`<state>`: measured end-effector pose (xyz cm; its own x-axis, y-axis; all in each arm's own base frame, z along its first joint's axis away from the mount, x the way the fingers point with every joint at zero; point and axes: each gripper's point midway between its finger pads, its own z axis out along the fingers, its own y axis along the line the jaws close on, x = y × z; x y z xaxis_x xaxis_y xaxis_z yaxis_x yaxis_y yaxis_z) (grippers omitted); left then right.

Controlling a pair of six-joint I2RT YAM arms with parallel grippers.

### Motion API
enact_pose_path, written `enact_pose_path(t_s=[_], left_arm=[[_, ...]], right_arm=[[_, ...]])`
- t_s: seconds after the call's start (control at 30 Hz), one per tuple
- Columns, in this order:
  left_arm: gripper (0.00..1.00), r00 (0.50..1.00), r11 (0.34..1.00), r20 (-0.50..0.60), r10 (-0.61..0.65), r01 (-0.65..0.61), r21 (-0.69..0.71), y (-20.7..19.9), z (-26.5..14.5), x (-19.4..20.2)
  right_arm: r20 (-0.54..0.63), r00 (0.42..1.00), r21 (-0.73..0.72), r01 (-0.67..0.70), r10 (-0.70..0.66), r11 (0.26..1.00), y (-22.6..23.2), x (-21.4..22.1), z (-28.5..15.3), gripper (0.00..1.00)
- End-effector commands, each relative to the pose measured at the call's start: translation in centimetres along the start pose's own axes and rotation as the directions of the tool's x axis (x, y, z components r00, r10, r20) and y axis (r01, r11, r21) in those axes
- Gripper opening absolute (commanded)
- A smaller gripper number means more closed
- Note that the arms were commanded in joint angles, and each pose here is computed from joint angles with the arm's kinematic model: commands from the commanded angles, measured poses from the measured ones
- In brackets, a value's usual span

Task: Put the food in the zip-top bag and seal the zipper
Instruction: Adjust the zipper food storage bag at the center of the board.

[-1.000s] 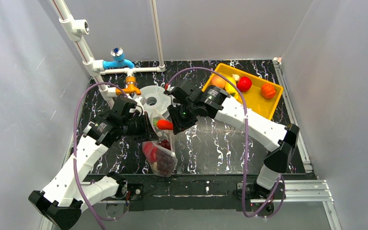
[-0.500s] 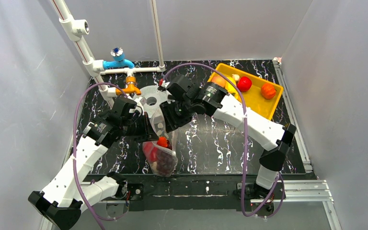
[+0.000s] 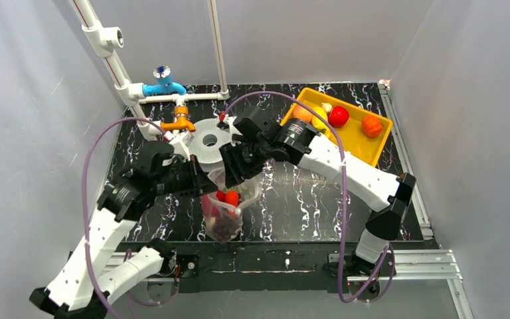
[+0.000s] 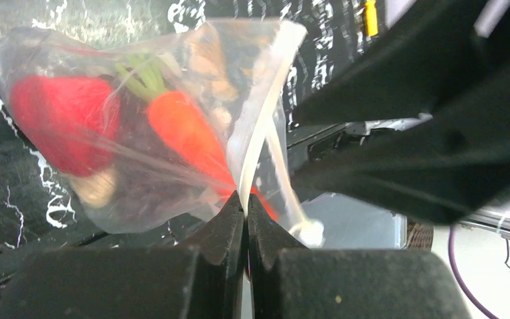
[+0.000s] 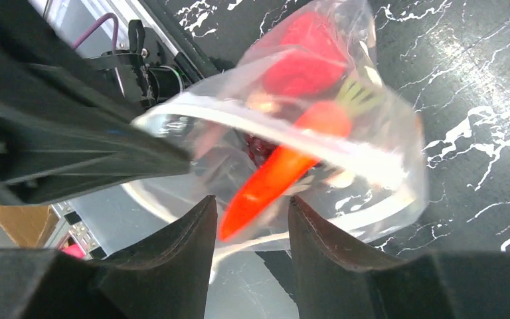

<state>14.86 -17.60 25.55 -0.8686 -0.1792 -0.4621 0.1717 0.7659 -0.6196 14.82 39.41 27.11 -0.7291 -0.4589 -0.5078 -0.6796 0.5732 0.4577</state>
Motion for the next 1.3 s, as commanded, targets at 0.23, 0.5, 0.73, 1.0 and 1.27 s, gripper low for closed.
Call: enact_pose_path(t_s=[0.23,0.5,0.73,1.0,1.27], left_arm=[[0.0,0.996,0.996,-0.071,-0.059,0.054,-0.072,1.6,1.4,1.4],[0.0,0.992,0.993,-0.105,-0.073,0.063,-0.099,2.3,2.1,1.9],[0.0,0.991,0.993,-0.111,-0.07,0.058,-0.102,2.4,2.2,1.9],[0.0,0.992,0.994,-0.107,-0.062,0.053,-0.092,2.0,2.4,1.4],[0.0,0.992,0.995,-0.107,-0.066,0.057,-0.082,1.8,2.4,1.4]], right_arm=[[0.227,0.974,0.051,-0.004,-0.007,0.999,-1.4,-2.5,-4.7,0.53],[0.255,0.964,0.113,-0.113,0.081,0.987,-5.9,-2.7,-5.5,0.55],[0.186,0.952,0.088,-0.263,0.244,0.961,-9.2,0.9,-3.8,0.68],[0.06,0.969,0.163,-0.247,0.24,0.955,-9.1,7.1,0.1,0.74],[0.18,0.979,0.466,-0.167,0.092,0.869,-12.0,5.1,0.5,0.72]])
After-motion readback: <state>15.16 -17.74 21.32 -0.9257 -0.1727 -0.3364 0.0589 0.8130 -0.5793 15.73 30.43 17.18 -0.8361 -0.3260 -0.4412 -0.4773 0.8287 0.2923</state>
